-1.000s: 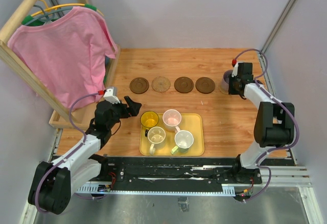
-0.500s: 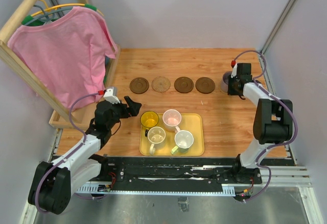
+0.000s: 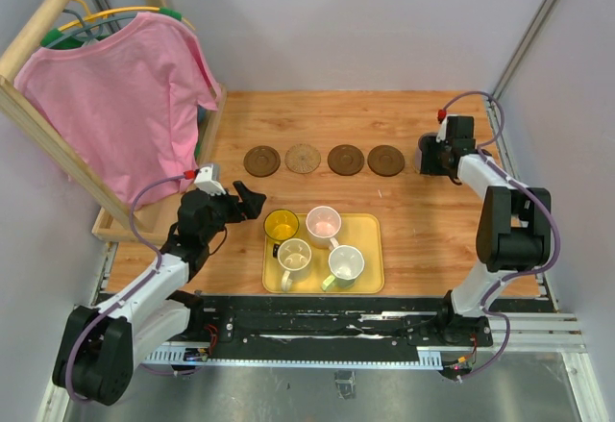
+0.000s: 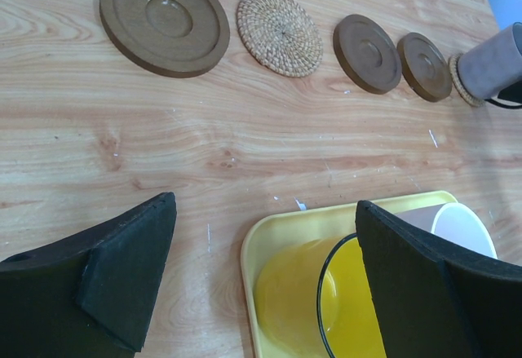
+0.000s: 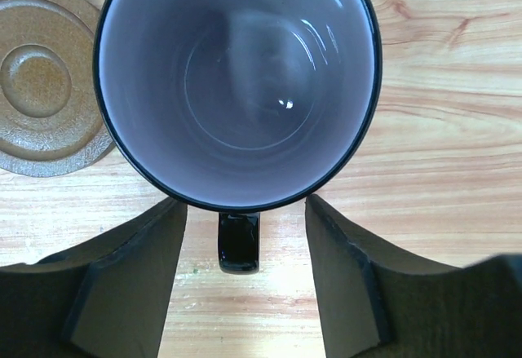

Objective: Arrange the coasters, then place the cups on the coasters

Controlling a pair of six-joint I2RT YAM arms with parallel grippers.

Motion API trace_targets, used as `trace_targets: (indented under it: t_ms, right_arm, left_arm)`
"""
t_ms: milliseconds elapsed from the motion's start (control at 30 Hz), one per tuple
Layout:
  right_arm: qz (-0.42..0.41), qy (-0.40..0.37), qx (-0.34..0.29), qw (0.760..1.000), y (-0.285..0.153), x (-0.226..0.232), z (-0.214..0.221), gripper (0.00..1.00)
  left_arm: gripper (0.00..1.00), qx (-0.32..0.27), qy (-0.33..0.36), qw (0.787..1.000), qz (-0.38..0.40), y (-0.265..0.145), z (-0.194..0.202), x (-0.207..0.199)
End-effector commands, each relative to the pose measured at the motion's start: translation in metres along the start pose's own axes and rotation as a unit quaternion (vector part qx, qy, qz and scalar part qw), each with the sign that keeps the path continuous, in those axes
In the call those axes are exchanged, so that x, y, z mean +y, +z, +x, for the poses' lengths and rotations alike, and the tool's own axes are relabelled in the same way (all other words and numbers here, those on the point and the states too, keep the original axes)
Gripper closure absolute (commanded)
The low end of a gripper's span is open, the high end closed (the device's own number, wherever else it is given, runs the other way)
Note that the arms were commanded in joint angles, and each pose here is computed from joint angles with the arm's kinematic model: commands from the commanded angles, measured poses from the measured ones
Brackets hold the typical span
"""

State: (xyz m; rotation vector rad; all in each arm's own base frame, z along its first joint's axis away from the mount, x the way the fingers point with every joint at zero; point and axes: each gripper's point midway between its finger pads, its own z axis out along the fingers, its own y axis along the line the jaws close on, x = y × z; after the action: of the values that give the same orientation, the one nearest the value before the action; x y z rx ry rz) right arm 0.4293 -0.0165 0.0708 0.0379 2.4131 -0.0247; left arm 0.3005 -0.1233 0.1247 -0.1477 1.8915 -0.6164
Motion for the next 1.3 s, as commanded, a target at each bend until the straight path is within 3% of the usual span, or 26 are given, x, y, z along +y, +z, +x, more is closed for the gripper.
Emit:
trace_targets:
  t_ms: [0, 233, 467, 833, 1033, 1267]
  right_arm:
    - [0.014, 0.021, -0.037, 0.999, -0.017, -0.011, -0.021, 0.37]
    - [0.003, 0.065, -0.083, 0.994, -0.065, -0.004, -0.025, 0.25]
    - [-0.08, 0.085, -0.094, 0.989, -0.131, 0.045, -0.005, 0.19]
    - [-0.279, -0.028, -0.043, 0.959, -0.199, 0.175, 0.086, 0.17]
    - [-0.311, -0.078, -0.013, 0.947, -0.219, 0.193, 0.117, 0.19]
    - [-0.34, -0.085, -0.012, 0.937, -0.245, 0.198, 0.136, 0.19]
  left_arm:
    - [0.05, -0.017, 0.004, 1.0, 0.011, -0.001, -0.013, -0.009]
    - [0.05, -0.022, 0.006, 1.0, 0.014, -0.004, -0.015, -0.011]
    - [0.05, -0.018, 0.006, 1.0, 0.016, -0.004, -0.013, -0.011]
    - [0.05, -0.006, 0.006, 0.999, 0.032, -0.001, -0.01, -0.017]
    - [0.05, -0.004, 0.007, 0.999, 0.047, -0.002, -0.01, -0.026]
    - [0.05, 0.011, 0.044, 0.996, 0.077, -0.006, -0.008, -0.054]
